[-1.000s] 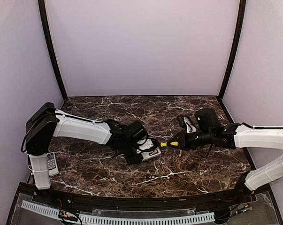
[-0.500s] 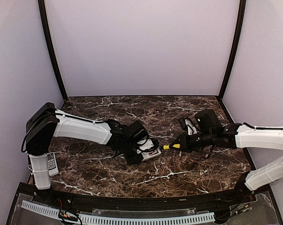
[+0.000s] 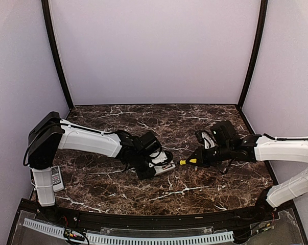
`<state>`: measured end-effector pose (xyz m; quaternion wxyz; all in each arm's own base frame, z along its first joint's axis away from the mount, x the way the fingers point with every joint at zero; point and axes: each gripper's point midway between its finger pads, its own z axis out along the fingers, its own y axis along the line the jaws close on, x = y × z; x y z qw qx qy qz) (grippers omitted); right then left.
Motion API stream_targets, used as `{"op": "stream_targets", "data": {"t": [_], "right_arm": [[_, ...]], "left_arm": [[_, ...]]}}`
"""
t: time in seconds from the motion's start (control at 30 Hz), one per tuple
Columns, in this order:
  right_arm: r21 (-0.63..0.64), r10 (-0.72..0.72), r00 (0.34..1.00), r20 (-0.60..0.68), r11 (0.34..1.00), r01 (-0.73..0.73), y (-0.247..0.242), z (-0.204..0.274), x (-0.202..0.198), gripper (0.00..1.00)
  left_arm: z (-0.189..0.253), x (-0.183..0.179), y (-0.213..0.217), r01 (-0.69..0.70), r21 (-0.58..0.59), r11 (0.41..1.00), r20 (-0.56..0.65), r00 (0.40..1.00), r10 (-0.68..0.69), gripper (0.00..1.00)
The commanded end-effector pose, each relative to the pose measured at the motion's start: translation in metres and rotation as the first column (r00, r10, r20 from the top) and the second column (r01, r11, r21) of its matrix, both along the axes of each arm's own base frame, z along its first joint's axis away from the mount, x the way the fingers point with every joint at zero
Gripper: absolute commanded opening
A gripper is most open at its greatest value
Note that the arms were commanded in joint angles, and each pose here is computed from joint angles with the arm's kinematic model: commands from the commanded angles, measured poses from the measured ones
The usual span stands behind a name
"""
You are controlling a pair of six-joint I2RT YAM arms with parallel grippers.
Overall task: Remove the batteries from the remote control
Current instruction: Remove the battery from the remote control without the battery cover.
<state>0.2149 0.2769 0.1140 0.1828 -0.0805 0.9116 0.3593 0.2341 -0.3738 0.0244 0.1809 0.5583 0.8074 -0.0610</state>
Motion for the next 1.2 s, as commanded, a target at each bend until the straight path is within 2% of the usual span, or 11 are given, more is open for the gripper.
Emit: {"op": "stream_targets", "data": {"t": [0.0,0.63,1.17], "right_arm": [[-0.018,-0.02,1.0,-0.007,1.0,0.02,0.0,-0.005,0.003,0.0],[-0.053,-0.031,0.999,-0.034,0.998,0.029,0.001,-0.018,0.006,0.0],[0.112,-0.039,0.999,-0.016,0.993,0.041,0.024,-0.006,0.015,0.0]], "left_arm": [[-0.033,-0.036,0.009,0.085,0.08,0.993,-0.119,0.99,-0.075,0.19],[-0.034,-0.038,0.008,0.089,0.08,0.993,-0.121,0.989,-0.079,0.19],[-0.035,-0.038,0.009,0.091,0.085,0.992,-0.123,0.989,-0.08,0.18]]}}
